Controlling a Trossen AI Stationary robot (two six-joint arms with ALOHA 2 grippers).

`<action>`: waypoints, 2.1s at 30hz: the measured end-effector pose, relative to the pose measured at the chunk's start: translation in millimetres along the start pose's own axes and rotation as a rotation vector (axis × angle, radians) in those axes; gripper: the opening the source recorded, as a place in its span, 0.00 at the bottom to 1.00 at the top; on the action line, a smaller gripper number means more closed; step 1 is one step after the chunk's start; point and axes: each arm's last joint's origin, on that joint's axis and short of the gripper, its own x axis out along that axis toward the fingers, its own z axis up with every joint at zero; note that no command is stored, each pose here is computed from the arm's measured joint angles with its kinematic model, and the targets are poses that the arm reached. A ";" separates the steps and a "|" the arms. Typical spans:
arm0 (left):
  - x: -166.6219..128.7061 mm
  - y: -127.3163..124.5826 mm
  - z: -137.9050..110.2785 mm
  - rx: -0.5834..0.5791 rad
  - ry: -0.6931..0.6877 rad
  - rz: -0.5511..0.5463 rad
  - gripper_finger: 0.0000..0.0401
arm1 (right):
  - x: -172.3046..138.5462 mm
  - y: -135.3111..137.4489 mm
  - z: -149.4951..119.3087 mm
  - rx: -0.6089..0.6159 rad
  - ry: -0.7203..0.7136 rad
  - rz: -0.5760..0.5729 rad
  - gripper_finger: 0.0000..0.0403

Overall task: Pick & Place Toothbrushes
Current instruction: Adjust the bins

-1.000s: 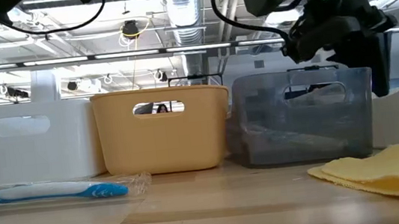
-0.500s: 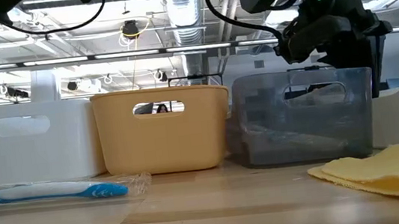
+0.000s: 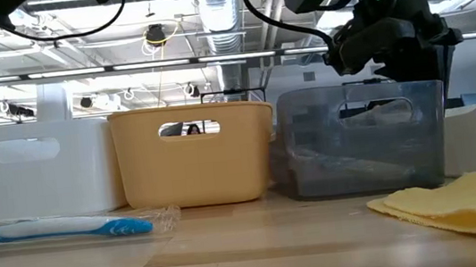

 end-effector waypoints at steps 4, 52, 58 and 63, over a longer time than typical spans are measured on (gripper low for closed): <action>0.0 0.0 0.0 0.000 0.000 0.000 0.11 | 0.0 0.8 0.3 -0.001 -0.006 0.007 0.00; -0.1 -0.5 -0.4 -0.026 0.010 -0.020 0.11 | -32.7 -24.0 -6.4 0.051 -0.090 0.051 0.00; -0.1 -0.6 -0.4 -0.031 0.010 -0.021 0.11 | -44.1 -27.1 -31.4 0.111 -0.043 0.085 0.00; 0.4 -4.6 -1.9 -0.044 0.016 -0.043 0.11 | -35.7 -9.9 -51.6 0.113 -0.041 0.088 0.00</action>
